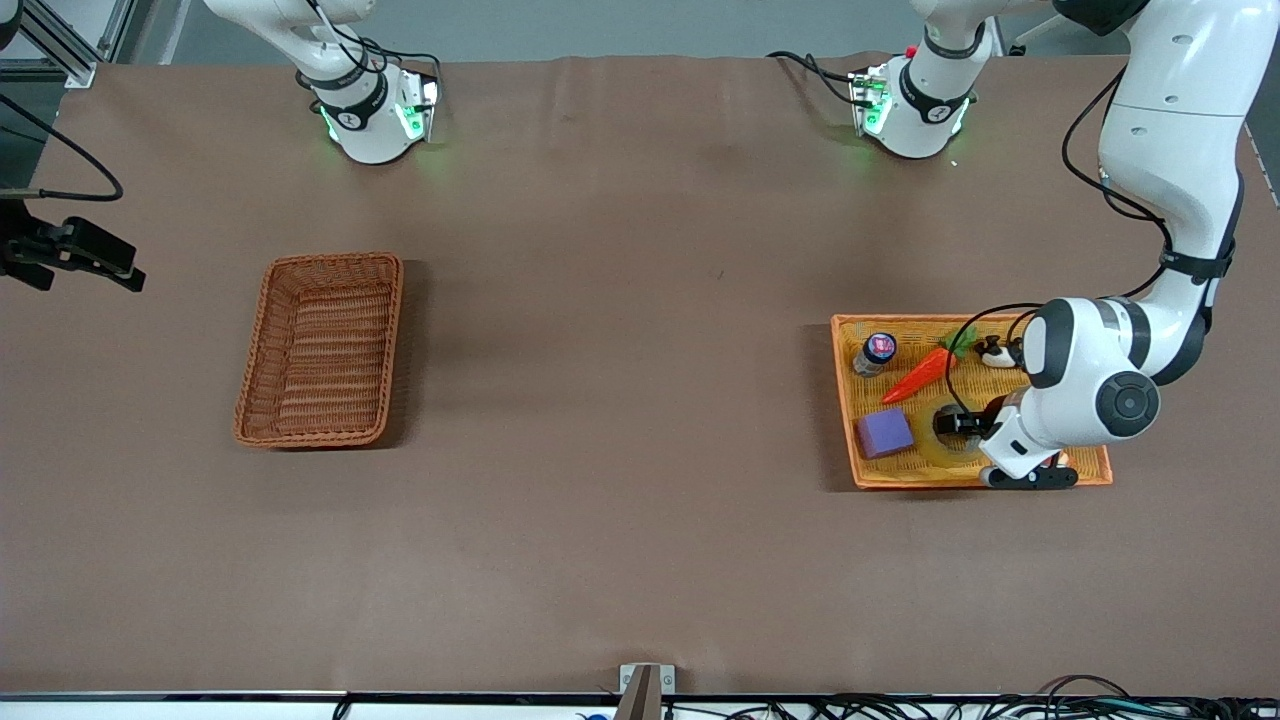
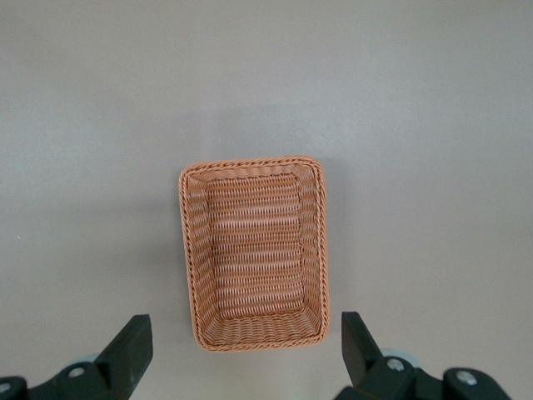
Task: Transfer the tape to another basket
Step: 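Lower the left gripper onto the tape roll rim and close it, then lift the tape roll with the left gripper and carry it toward the basket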
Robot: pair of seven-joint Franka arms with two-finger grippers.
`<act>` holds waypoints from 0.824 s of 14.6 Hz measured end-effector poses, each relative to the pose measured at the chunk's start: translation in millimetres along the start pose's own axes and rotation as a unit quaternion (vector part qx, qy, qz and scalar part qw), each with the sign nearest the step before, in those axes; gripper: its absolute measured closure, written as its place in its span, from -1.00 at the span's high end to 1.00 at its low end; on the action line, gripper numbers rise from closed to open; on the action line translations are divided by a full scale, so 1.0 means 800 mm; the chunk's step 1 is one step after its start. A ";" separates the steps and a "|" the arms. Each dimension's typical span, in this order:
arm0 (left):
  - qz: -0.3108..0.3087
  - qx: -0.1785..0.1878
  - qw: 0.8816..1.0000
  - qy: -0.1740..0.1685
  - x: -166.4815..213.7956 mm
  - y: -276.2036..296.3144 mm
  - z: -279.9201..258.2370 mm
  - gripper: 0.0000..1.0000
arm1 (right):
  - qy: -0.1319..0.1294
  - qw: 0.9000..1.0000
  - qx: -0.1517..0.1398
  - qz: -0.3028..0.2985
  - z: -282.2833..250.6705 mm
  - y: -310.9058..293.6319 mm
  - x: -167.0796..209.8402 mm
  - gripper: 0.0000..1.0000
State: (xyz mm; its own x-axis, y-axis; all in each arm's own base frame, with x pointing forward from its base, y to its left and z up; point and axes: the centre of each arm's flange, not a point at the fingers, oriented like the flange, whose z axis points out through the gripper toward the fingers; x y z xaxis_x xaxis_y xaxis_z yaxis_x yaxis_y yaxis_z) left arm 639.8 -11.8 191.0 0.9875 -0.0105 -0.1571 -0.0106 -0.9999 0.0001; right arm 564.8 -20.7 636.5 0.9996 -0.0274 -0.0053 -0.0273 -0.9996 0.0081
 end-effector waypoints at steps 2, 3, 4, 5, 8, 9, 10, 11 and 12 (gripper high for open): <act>0.002 0.007 1.000 -0.001 0.001 -0.007 0.005 0.67 | 0.000 1.000 0.000 0.000 0.000 0.000 0.000 1.00; 0.001 0.007 1.000 -0.001 0.001 -0.009 0.005 0.67 | 0.000 1.000 0.000 0.000 0.000 0.000 0.000 1.00; 0.000 0.007 1.000 -0.001 0.001 -0.009 0.006 0.57 | 0.000 1.000 0.000 0.000 0.000 0.000 0.000 1.00; 0.000 0.007 1.000 -0.001 0.001 -0.009 0.005 0.33 | -0.001 1.000 0.000 0.000 0.000 0.000 0.000 1.00; -0.001 0.007 1.000 0.004 0.004 -0.010 -0.001 -0.25 | -0.001 1.000 0.000 0.000 0.000 0.000 0.000 1.00; -0.002 0.008 1.000 0.010 0.007 -0.012 -0.009 -0.48 | -0.001 1.000 0.000 0.000 0.000 0.000 0.000 1.00; -0.001 0.009 1.000 0.018 0.009 -0.015 -0.020 -0.58 | -0.002 1.000 0.000 0.000 0.000 0.000 0.000 1.00; -0.002 0.011 1.000 0.028 0.011 -0.019 -0.037 -0.57 | -0.002 1.000 0.000 0.000 0.000 0.000 0.000 1.00; 0.002 0.014 0.999 0.038 0.011 -0.022 -0.059 -0.57 | -0.002 1.000 0.000 0.000 0.001 0.000 0.000 1.00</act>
State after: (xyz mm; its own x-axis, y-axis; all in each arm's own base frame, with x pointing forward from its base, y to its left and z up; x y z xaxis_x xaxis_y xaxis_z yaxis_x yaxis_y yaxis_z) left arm 656.4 5.4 236.4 0.9966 -0.0151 -0.0808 -0.0173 -0.9995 -0.0270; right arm 564.4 -20.6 636.0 0.9996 -0.0272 -0.0091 -0.0271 -0.9996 0.0080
